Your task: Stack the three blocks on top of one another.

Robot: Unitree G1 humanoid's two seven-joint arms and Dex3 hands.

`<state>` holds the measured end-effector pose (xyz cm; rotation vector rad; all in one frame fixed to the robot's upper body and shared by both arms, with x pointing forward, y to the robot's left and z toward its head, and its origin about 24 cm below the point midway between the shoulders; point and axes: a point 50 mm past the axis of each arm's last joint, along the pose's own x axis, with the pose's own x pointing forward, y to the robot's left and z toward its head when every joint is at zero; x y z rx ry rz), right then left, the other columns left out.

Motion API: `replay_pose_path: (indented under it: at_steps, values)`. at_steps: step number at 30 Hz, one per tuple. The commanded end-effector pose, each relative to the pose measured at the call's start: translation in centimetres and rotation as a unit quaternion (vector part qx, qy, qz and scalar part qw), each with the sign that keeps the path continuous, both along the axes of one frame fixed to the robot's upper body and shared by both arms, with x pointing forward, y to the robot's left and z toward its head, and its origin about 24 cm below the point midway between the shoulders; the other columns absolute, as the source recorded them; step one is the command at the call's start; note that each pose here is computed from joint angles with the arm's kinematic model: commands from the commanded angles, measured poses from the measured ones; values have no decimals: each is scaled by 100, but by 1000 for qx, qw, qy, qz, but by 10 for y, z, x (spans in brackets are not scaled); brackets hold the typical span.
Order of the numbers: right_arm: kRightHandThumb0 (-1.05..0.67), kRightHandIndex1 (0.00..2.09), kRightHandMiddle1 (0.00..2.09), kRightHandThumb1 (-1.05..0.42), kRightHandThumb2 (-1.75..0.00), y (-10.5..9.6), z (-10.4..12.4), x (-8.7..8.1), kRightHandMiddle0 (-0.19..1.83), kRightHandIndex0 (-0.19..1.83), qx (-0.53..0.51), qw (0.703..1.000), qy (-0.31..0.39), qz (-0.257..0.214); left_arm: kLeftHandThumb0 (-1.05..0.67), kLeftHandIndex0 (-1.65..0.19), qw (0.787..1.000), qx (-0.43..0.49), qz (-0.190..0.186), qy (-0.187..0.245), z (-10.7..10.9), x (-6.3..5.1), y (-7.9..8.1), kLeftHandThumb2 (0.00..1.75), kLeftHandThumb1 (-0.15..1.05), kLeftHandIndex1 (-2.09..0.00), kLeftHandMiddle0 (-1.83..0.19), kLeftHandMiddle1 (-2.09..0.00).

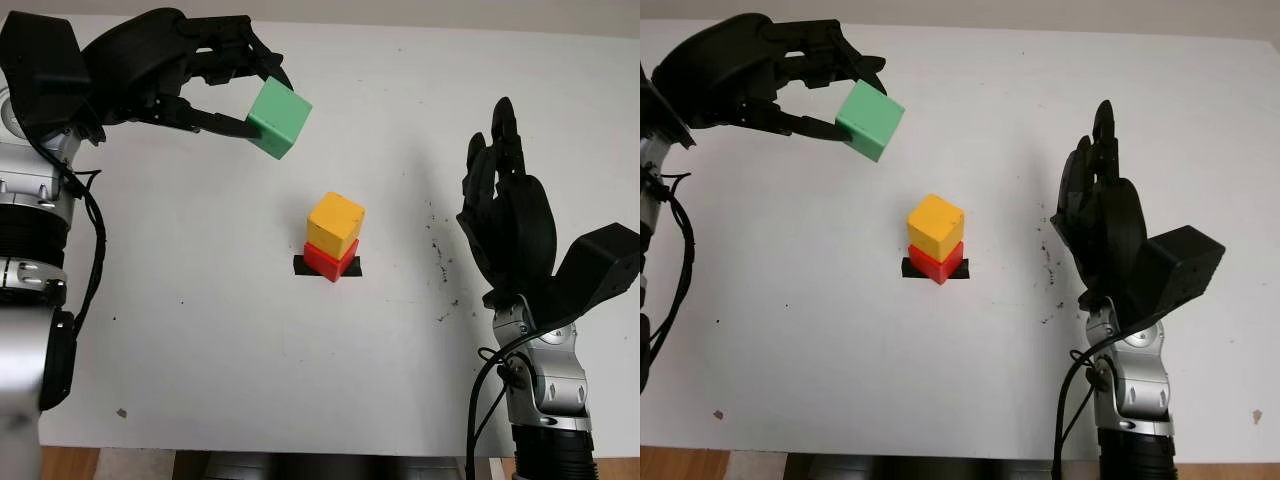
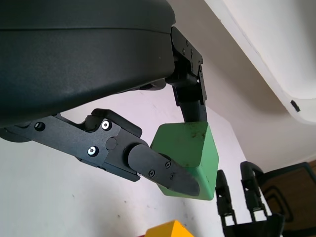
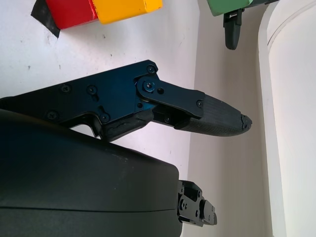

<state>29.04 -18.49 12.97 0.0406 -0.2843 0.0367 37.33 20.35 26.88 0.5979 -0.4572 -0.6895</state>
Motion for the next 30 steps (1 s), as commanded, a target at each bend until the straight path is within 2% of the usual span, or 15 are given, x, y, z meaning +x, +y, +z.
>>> replay_pose_path:
  at_steps: [1, 9, 13, 19, 24, 30]
  values:
    - [-69, 0, 0, -105, -70, -1, 1, -1, -19, -19, 0, 1000, -8, -4, -46, -46, 1000, -22, -11, 2, 0, -3, -4, 6, 101, -122, -21, -4]
    - [-68, 0, 0, -105, -67, 0, 0, -1, -19, -19, 12, 1000, -9, -3, -39, -39, 989, -79, -76, 102, -23, -8, -23, 5, 103, -132, -18, -5]
    - [-68, 0, 0, -105, -67, 0, 0, -1, -19, -19, 10, 1000, -8, -2, -43, -40, 988, -60, -82, 116, -31, -5, -29, 5, 103, -136, -19, -6]
    - [-68, 0, 0, -105, -67, 0, -1, -1, -19, -19, 7, 1000, -6, -1, -49, -50, 986, -48, -83, 133, -39, -4, -36, 5, 100, -126, -18, -6]
    - [-68, 0, 0, -105, -67, 1, -1, -1, -19, -19, 2, 1000, -5, -2, -49, -51, 983, -49, -100, 149, -47, -4, -42, 6, 101, -124, -18, -5]
    - [-68, 0, 0, -105, -65, 0, -1, 0, -19, -19, 7, 1000, -4, -4, -46, -47, 976, -63, -108, 180, -56, -2, -47, 5, 101, -130, -15, -5]
